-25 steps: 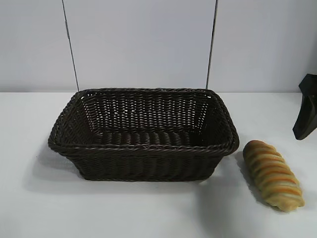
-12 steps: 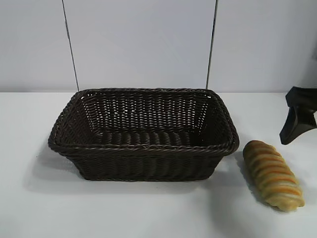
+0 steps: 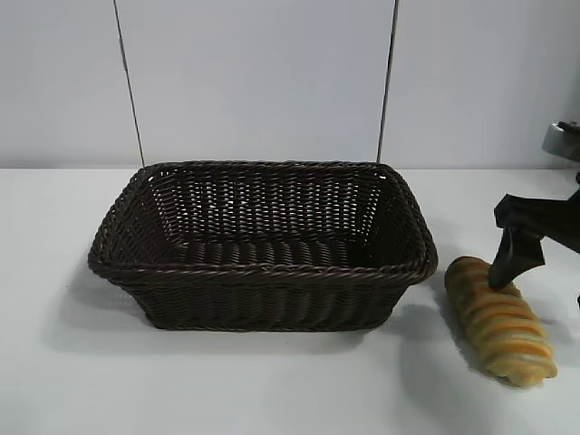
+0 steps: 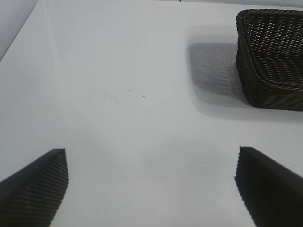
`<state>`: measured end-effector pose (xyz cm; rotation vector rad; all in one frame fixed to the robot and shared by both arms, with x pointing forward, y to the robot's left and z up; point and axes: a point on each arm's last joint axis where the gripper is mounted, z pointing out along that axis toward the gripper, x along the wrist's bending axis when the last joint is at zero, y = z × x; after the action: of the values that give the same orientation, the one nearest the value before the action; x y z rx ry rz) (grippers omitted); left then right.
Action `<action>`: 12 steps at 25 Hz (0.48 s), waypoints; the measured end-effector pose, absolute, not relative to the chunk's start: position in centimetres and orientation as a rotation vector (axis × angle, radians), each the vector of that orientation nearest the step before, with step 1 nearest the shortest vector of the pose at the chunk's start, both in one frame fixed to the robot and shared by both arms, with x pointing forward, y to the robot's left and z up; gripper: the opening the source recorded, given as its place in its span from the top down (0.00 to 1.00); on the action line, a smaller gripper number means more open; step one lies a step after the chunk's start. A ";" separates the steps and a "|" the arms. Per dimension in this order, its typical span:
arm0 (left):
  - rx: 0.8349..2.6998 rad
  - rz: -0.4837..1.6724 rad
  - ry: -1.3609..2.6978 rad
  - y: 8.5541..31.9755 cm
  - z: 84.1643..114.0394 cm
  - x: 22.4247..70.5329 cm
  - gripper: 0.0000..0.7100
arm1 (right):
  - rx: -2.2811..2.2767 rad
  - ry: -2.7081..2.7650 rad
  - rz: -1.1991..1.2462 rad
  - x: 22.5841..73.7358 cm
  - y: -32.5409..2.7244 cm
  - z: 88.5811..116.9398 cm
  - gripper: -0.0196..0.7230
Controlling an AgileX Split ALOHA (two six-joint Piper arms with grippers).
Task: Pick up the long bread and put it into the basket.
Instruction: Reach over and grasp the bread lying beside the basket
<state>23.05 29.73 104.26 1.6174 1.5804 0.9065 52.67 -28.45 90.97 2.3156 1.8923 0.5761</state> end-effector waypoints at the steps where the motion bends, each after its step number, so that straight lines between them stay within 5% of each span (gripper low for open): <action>1: 1.617 0.906 1.580 29.7 104.3 23.1 0.03 | 2.317 1.891 0.576 52.7 -28.4 91.0 0.30; 12: 1.617 0.906 1.580 29.7 104.3 23.1 0.03 | 2.359 1.849 0.605 52.8 -28.3 91.0 0.43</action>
<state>23.05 29.73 104.26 1.6174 1.5804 0.9065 52.76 -28.34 91.01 2.3589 1.8493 0.6046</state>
